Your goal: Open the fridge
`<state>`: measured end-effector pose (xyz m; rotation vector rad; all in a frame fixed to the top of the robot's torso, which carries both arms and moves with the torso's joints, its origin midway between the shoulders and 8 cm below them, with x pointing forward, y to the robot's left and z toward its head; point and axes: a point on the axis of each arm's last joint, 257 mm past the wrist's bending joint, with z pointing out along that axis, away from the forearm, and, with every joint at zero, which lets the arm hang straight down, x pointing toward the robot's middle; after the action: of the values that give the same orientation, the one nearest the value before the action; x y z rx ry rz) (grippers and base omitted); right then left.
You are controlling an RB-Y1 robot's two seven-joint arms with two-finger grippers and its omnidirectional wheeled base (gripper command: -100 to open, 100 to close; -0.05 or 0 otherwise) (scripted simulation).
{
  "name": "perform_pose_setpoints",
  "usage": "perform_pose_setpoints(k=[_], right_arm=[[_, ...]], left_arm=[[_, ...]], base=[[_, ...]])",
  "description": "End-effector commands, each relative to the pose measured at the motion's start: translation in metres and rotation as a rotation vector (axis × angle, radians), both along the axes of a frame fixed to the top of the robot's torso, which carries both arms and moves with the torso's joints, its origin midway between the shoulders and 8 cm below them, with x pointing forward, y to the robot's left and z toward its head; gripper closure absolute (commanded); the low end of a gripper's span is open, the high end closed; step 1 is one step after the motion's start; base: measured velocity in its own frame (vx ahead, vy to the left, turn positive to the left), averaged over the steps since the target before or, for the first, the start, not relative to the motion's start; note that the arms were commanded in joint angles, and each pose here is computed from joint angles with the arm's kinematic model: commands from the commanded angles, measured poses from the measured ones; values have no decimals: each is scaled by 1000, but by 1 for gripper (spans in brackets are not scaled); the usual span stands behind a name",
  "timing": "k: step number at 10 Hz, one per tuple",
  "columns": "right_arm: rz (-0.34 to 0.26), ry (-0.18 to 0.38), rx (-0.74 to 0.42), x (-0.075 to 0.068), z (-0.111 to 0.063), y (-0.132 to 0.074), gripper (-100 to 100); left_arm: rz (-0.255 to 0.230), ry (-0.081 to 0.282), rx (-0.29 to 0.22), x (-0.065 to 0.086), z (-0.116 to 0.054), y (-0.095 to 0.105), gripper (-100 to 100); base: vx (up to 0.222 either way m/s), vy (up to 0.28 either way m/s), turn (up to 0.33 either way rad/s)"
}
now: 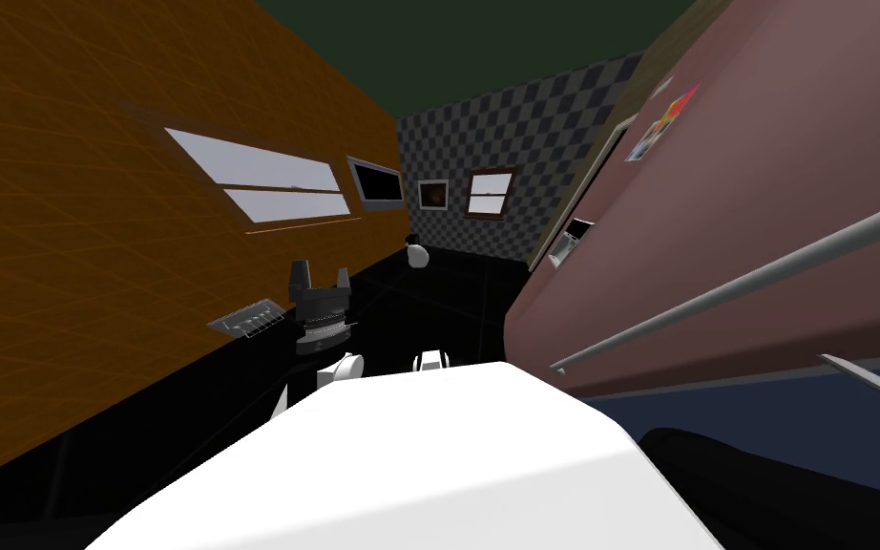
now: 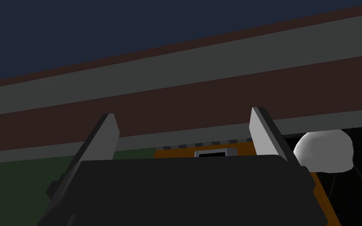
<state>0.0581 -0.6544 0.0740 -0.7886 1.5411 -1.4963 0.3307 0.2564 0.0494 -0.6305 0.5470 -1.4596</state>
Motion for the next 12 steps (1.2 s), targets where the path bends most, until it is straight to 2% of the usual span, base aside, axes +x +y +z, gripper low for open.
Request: perform_pose_setpoints(k=[1,3,4,5,6,7,8,10,11,12], right_arm=[[12,34,-80,5,22,-1,-100],[13,57,-116,7,29,-2,-100],[-5,63,-87,0,19,-4,-100],[-12,68,-85,-2,17,-5,-100],[-18,72,-80,-5,14,-6,100],[-60,75,-75,-17,12,-15,100],[-60,75,-75,-17,12,-15,100],[-137,75,-73,-38,12,-30,100],[-137,75,-73,-38,12,-30,100],[-175,75,-72,-50,12,-37,100]], left_arm=[[0,0,0,0,0,0,0],[0,0,0,0,0,0,0],[0,0,0,0,0,0,0],[0,0,0,0,0,0,0],[0,0,0,0,0,0,0],[0,0,0,0,0,0,0],[0,0,0,0,0,0,0],[0,0,0,0,0,0,0],[0,0,0,0,0,0,0],[0,0,0,0,0,0,0]], base=[[38,36,33],[40,39,19],[-9,15,-58],[-25,15,-66],[-17,14,-45],[106,102,-33],[172,156,-27],[260,206,-15],[224,202,-28],[208,189,3]])
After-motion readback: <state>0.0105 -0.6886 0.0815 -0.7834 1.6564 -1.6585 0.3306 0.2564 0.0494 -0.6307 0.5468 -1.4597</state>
